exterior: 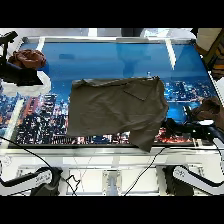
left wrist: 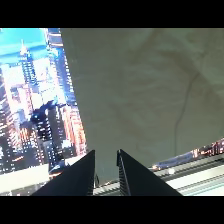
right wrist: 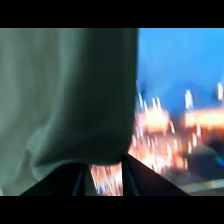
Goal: Fold the shirts.
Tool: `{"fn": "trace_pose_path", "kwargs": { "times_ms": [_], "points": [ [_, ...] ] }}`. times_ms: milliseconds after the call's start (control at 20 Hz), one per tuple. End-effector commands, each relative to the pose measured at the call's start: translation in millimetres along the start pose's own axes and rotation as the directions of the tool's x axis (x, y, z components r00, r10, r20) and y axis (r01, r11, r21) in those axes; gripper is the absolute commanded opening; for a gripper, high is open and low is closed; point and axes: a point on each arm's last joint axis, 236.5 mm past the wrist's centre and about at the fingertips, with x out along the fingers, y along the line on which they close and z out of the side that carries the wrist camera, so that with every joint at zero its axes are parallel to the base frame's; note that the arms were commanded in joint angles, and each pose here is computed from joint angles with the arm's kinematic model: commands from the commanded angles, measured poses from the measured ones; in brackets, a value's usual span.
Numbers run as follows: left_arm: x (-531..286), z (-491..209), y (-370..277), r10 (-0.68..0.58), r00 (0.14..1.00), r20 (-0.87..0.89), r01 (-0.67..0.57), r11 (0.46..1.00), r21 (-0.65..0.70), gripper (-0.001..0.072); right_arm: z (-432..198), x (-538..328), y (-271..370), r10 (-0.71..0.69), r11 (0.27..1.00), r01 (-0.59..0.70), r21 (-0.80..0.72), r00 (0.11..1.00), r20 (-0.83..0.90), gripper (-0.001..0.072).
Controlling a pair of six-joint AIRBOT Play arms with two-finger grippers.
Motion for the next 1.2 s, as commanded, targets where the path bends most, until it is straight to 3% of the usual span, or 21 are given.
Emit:
{"fn": "trace_pose_path", "kwargs": {
  "times_ms": [0,200,400,450,500,650,800,850,1150],
  "points": [
    [0,0,0,0.001,1.000,0.001,-0.001,1.000,0.002,0.0158,25,4,0,0.014,0.999,-0.019,0.042,0.995,0.101,0.0310],
    [1,1,1,0.002,1.000,0.002,-0.002,1.000,0.003,0.0159,31,8,-9,-0.011,0.998,0.004,0.056,0.992,0.123,0.0294],
    [9,5,5,0.002,1.000,0.006,-0.002,1.000,-0.004,0.0163,33,7,-9,-0.014,1.000,0.013,0.010,0.991,0.130,0.0038],
    [13,5,7,0.002,1.000,0.007,-0.002,1.000,0.004,0.0191,33,7,-9,-0.014,1.000,0.014,0.005,0.991,0.131,0.0028],
    [20,3,11,0.002,1.000,0.000,-0.002,1.000,-0.006,0.0271,33,7,-9,-0.014,1.000,0.016,-0.019,0.991,0.130,0.0028],
    [47,-30,33,-0.019,0.995,-0.101,0.008,0.994,-0.111,0.0294,33,7,-9,-0.014,0.999,0.019,-0.037,0.991,0.130,0.0028],
    [82,-78,43,-0.119,0.969,-0.215,0.053,0.955,-0.291,0.0504,33,7,-9,-0.014,0.999,0.019,-0.038,0.991,0.130,0.0027],
    [92,-91,40,-0.166,0.957,-0.238,0.075,0.935,-0.346,0.0537,33,7,-9,-0.014,0.999,0.019,-0.037,0.991,0.130,0.0027],
    [141,-157,-8,-0.430,0.847,-0.313,0.206,0.807,-0.553,0.0536,31,8,-8,-0.008,0.999,0.012,-0.038,0.993,0.122,0.0027]
  ]
}}
